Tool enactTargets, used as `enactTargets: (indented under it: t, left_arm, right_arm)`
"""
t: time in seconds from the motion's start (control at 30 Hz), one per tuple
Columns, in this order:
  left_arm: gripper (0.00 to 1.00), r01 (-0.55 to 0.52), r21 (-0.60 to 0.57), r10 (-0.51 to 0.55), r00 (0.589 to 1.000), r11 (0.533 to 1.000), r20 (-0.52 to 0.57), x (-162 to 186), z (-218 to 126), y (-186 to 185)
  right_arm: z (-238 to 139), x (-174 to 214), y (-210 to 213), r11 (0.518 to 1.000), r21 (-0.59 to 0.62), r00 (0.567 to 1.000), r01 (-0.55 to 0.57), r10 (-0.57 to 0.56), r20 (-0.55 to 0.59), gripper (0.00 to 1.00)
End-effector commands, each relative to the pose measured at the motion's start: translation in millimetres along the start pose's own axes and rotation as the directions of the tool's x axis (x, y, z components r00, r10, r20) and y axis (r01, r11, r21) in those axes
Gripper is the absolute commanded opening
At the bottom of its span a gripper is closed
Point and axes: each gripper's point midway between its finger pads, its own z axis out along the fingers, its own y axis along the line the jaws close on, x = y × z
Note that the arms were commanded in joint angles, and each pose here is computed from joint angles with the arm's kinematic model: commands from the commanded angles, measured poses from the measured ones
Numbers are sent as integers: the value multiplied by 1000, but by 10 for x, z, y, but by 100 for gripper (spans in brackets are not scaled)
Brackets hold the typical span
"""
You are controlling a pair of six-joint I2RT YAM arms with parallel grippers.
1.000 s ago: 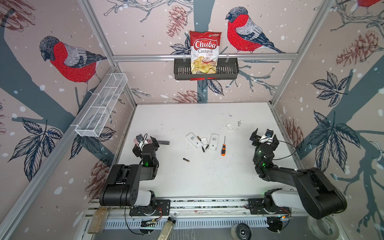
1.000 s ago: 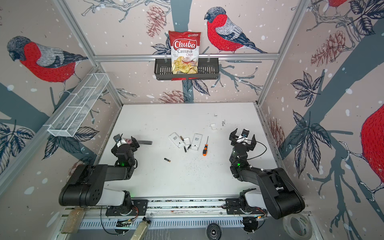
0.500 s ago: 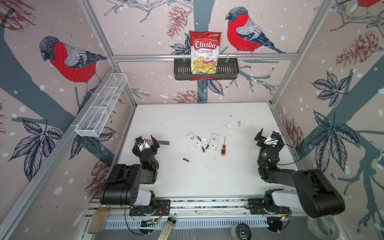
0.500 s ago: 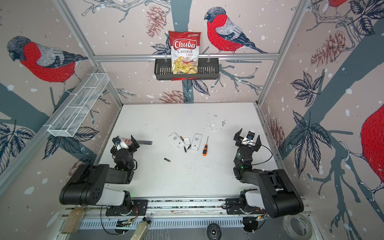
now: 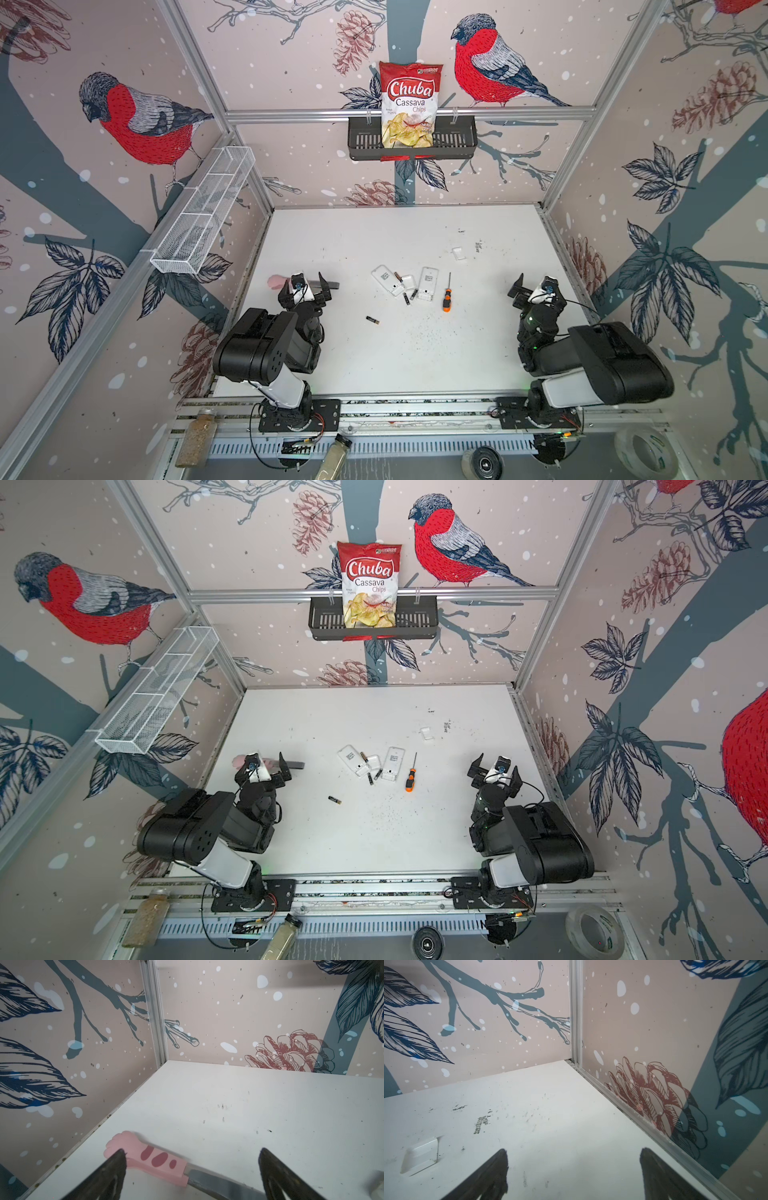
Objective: Unload the batteries from the remote control
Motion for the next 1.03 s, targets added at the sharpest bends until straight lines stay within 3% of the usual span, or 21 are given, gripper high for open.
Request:
enactTargets:
  t: [0.0, 0.1, 0.2, 1.0]
  left_arm:
    - [98, 14, -14, -13, 997, 1000, 71, -185, 11, 20]
    - [98, 1, -30, 0, 1000, 1000, 21, -126, 142, -9]
    - [98, 12, -40, -14, 999, 999, -44, -46, 300, 9]
    - [98, 24, -42, -26, 999, 999, -48, -45, 318, 31]
  right_arm:
    - [85, -144, 50, 996, -55, 995, -75, 78, 62, 99]
    - [165, -97, 133, 996, -79, 998, -48, 50, 32, 99]
    - [471, 100, 228, 990, -133, 991, -53, 36, -127, 99]
    - [446, 90, 248, 988, -145, 992, -53, 36, -121, 99]
